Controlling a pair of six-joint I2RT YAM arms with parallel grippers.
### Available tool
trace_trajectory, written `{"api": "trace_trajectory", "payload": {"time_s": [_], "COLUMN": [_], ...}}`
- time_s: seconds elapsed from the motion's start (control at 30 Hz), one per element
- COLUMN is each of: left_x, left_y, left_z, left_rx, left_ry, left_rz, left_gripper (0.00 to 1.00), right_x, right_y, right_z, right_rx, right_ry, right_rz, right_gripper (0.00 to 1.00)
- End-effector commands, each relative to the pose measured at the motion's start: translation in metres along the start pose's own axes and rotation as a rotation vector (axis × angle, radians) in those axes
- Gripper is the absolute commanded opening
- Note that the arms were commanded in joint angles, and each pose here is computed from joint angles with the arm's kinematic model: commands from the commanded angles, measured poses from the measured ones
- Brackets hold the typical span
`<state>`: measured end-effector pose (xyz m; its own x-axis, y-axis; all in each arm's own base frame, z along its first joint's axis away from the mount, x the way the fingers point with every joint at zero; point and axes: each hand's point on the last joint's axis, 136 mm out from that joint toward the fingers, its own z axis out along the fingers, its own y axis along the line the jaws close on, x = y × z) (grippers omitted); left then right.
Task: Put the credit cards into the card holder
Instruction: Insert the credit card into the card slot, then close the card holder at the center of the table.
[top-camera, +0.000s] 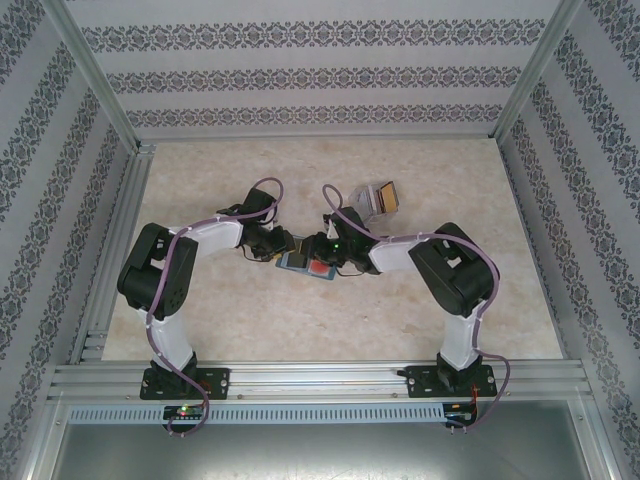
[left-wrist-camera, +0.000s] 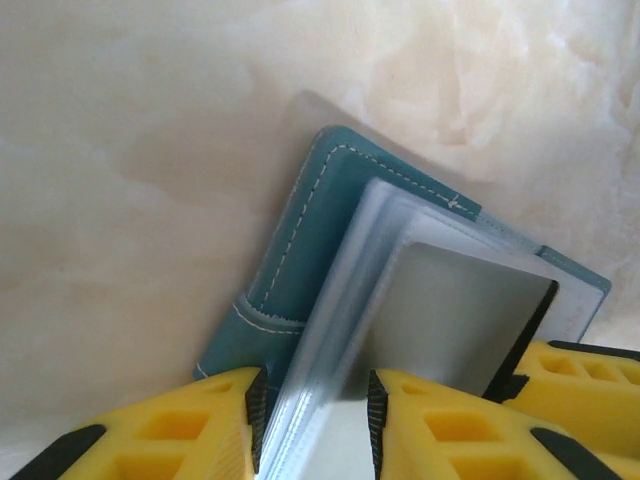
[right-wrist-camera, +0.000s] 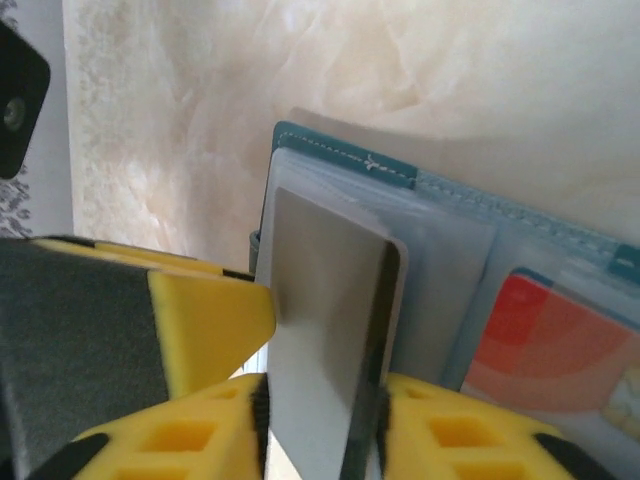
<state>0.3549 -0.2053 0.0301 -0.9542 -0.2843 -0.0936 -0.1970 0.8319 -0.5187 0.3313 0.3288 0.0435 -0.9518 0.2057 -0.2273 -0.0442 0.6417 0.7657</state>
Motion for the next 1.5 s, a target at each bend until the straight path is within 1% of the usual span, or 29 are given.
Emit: {"api": "trace_trajectory", "payload": {"time_s": [0.0, 0.07, 0.2, 0.27, 0.4, 0.47, 0.57, 0.8, 0.93, 1.27, 1.37, 1.47], "left_x": [0.018, 0.018, 0.016, 0.014, 0.012, 0.011, 0.012, 0.022, 0.029, 0.036, 0.038, 0.039], "left_y": [0.012, 0.010, 0.000, -0.003, 0.000, 0.003, 0.009, 0.019, 0.021, 0.015, 0.009, 0.005], "left_z": [-0.006, -0.010, -0.022, -0.029, -0.036, -0.032, -0.021, 0.002, 0.008, 0.011, 0.012, 0.008], "left_rx": [-0.052, -0.048, -0.022, -0.016, -0.050, -0.074, -0.085, -0.094, -0.096, -0.096, -0.081, -0.064], "left_ry": [0.051, 0.044, 0.028, 0.016, -0.002, 0.006, 0.028, 0.082, 0.093, 0.097, 0.100, 0.094], "left_rz": [-0.029, -0.029, -0.026, -0.024, -0.007, -0.003, -0.008, -0.034, -0.042, -0.041, -0.041, -0.053], "left_gripper": [0.36, 0.36, 0.36, 0.37, 0.37, 0.36, 0.36, 0.36, 0.36, 0.36, 0.36, 0.36], "right_x": [0.004, 0.000, -0.005, -0.002, 0.009, 0.015, 0.018, 0.014, 0.007, -0.014, -0.011, -0.009], "right_y": [-0.002, -0.004, -0.006, -0.013, -0.042, -0.056, -0.062, -0.049, -0.031, 0.034, 0.050, 0.048], "right_z": [-0.025, -0.041, -0.069, -0.079, -0.085, -0.082, -0.074, -0.045, -0.032, -0.043, -0.035, -0.019], "right_rx": [0.060, 0.083, 0.114, 0.123, 0.140, 0.135, 0.125, 0.061, 0.005, -0.094, -0.117, -0.115], "right_ry": [0.007, -0.010, -0.016, -0.008, 0.031, 0.050, 0.062, 0.116, 0.126, 0.094, 0.121, 0.148], "right_rz": [-0.054, -0.063, -0.082, -0.063, 0.009, 0.051, 0.075, 0.082, 0.071, -0.031, -0.059, -0.059], "right_gripper": [0.41, 0.45, 0.47, 0.48, 0.49, 0.49, 0.50, 0.52, 0.52, 0.52, 0.53, 0.53]}}
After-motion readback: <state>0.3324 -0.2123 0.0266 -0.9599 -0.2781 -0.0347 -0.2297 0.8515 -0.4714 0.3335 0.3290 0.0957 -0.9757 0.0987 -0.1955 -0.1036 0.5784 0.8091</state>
